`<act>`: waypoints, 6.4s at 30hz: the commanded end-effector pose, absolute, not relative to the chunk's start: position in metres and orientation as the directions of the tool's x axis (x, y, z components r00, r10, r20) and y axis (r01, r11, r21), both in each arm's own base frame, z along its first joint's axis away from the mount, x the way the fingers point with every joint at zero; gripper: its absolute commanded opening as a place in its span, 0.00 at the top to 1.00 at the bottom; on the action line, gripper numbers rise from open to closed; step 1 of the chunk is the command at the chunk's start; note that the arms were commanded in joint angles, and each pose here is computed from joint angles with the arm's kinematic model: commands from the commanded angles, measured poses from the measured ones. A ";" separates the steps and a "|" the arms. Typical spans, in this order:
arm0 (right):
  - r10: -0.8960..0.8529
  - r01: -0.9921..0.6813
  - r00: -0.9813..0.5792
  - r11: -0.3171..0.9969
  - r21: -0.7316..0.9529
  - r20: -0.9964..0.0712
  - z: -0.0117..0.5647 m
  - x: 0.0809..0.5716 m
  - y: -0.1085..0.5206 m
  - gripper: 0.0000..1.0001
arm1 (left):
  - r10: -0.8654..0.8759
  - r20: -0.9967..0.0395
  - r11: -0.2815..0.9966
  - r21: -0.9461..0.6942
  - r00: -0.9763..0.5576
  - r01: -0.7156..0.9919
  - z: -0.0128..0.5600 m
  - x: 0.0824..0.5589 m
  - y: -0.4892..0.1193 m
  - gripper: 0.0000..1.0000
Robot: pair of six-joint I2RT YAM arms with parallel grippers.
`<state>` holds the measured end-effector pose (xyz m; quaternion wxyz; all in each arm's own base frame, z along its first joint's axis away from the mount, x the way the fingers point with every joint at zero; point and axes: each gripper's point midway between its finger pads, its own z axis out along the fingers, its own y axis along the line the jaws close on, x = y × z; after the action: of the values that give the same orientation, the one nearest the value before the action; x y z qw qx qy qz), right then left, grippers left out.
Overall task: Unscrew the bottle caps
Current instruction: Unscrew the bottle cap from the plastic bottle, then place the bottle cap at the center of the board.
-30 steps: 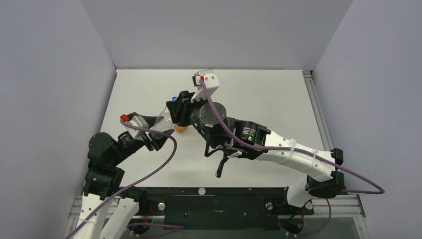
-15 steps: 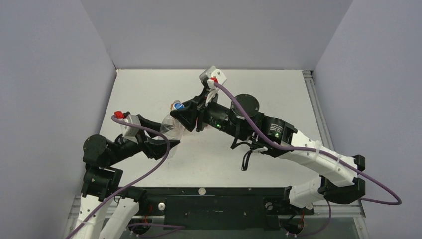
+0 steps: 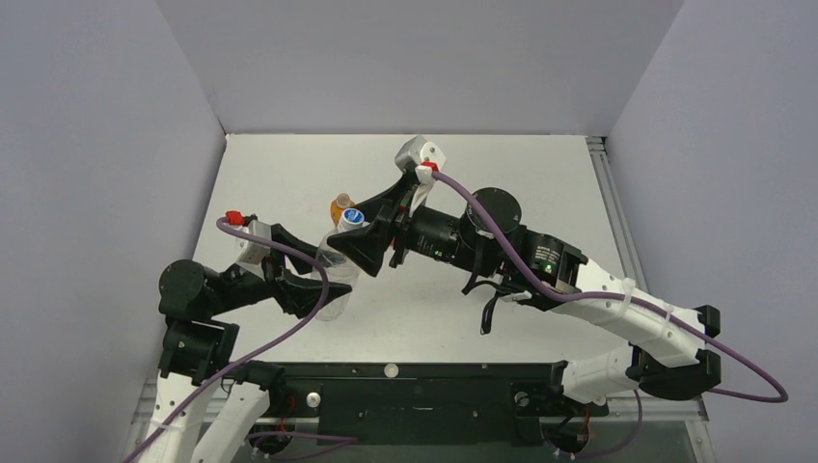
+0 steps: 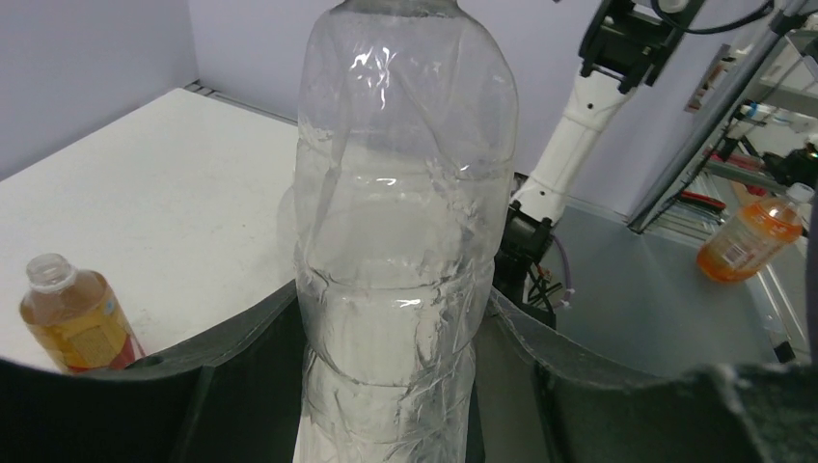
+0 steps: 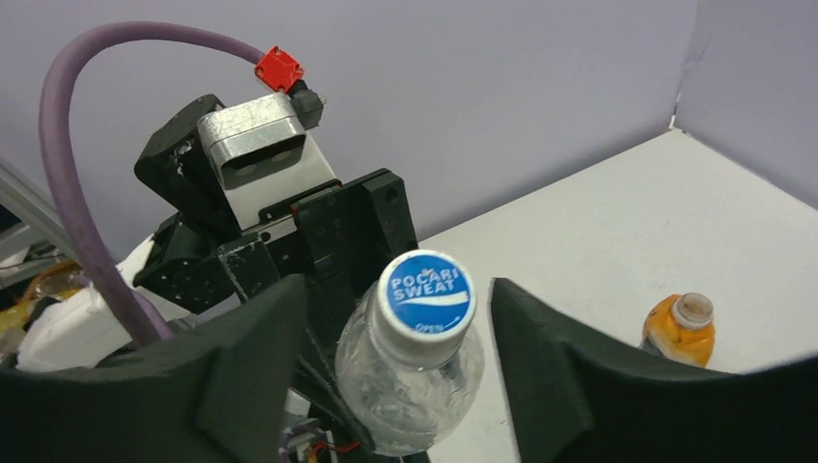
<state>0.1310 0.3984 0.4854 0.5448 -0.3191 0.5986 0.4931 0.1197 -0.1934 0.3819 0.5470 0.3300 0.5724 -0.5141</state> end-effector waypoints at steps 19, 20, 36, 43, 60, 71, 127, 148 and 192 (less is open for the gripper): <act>0.269 -0.616 -0.189 0.716 0.327 -0.944 0.520 0.191 0.387 0.25 | -0.079 -0.982 0.596 0.092 0.172 0.798 0.388 0.183 -0.162 1.00; 0.284 -0.606 -0.197 0.717 0.344 -0.938 0.518 0.192 0.389 0.26 | -0.071 -0.980 0.611 0.102 0.183 0.785 0.386 0.185 -0.160 1.00; 0.353 -0.615 -0.252 0.660 0.431 -0.901 0.505 0.195 0.423 0.51 | -0.023 -0.978 0.700 0.134 0.210 0.701 0.374 0.204 -0.145 1.00; 0.361 -0.616 -0.270 0.648 0.448 -0.893 0.498 0.199 0.429 0.71 | -0.019 -0.979 0.701 0.133 0.204 0.701 0.371 0.203 -0.144 1.00; 0.196 -0.948 -0.184 0.222 0.226 -0.963 0.501 0.137 0.408 0.96 | -0.086 -0.996 0.243 -0.041 -0.021 0.969 0.384 0.121 -0.193 1.00; 0.230 -0.968 -0.167 0.146 0.203 -0.959 0.513 0.114 0.395 0.99 | -0.129 -0.987 0.126 -0.107 -0.091 0.986 0.397 0.102 -0.198 1.00; 0.302 -0.622 -0.215 0.691 0.369 -0.929 0.521 0.184 0.409 0.30 | -0.100 -0.986 0.619 0.043 0.133 0.784 0.380 0.191 -0.161 1.00; 0.309 -0.645 -0.294 0.634 0.427 -0.904 0.505 0.203 0.419 0.70 | -0.086 -0.987 0.618 0.055 0.137 0.784 0.380 0.191 -0.160 1.00; 0.294 -0.957 -0.081 0.245 0.157 -0.952 0.565 0.144 0.324 0.95 | -0.130 -0.982 0.101 -0.150 -0.136 0.984 0.381 0.103 -0.201 1.00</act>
<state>0.1547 0.3572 0.5207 0.5562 -0.3315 0.5644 0.5121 0.1151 -0.2010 0.3733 0.5171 0.3778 0.5533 -0.5327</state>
